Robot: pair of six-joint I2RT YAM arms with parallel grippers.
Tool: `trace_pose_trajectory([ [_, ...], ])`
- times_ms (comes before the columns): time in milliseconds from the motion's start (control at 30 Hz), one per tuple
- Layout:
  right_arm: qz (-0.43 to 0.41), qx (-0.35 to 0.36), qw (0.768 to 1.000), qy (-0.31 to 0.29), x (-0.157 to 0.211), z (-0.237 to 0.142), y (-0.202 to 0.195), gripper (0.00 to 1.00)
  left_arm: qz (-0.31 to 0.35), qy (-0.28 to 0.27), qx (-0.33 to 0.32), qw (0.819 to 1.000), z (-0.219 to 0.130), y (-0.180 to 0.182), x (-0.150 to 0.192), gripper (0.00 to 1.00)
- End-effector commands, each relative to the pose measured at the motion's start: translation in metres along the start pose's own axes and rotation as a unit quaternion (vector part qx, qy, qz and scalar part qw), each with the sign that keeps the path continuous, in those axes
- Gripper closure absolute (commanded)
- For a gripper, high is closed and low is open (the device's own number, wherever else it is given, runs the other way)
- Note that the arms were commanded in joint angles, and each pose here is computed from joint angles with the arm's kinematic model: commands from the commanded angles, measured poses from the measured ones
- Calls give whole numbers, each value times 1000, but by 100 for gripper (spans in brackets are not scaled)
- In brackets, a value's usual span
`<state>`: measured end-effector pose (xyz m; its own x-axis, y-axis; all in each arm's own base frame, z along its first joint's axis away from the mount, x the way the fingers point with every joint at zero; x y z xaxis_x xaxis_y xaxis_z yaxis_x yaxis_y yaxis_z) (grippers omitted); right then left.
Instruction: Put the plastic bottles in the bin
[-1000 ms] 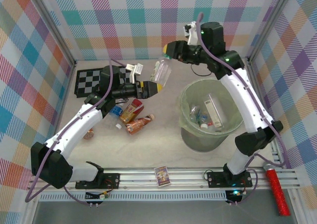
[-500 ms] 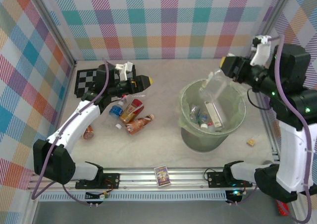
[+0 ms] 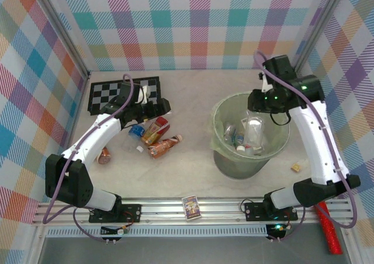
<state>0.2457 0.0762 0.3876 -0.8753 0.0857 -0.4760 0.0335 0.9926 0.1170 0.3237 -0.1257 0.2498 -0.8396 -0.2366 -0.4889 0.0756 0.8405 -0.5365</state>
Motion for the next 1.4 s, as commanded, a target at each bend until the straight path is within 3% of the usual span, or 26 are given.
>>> trace_pose_trajectory([
  [0,3,10,1000,-3,3,12,-1,87,25,-10,-42,999,-18,4,0,3],
  [267,47,15,998,47,30,66,-6,86,64,1,-147,987,-33,22,4,5],
  [567,82,-3,995,65,48,93,-10,80,35,12,-207,978,-26,54,9,7],
  [667,82,-5,995,58,47,87,-10,75,22,9,-222,975,-23,64,10,6],
  [1000,80,-42,996,1,34,22,-8,31,5,2,-302,953,-19,99,18,1],
  [1200,80,-100,991,-45,29,-13,-2,28,-16,4,-321,947,-6,117,29,3],
  [1367,78,-108,990,-47,28,-12,0,29,-39,22,-318,947,8,127,41,0],
])
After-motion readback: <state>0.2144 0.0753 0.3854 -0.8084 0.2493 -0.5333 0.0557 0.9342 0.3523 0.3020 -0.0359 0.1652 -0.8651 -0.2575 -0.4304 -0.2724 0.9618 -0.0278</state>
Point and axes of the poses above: each hand's point on the last joint's axis, 136 mm out from that joint toward the fingers, its own z axis out along the fingers, its own y axis along the line the jaws close on, x = y × z, the point moved 8 cm from there along -z, back along the fingers, and after that the axes turned 2 degrees about z, right-handed, at the moved point
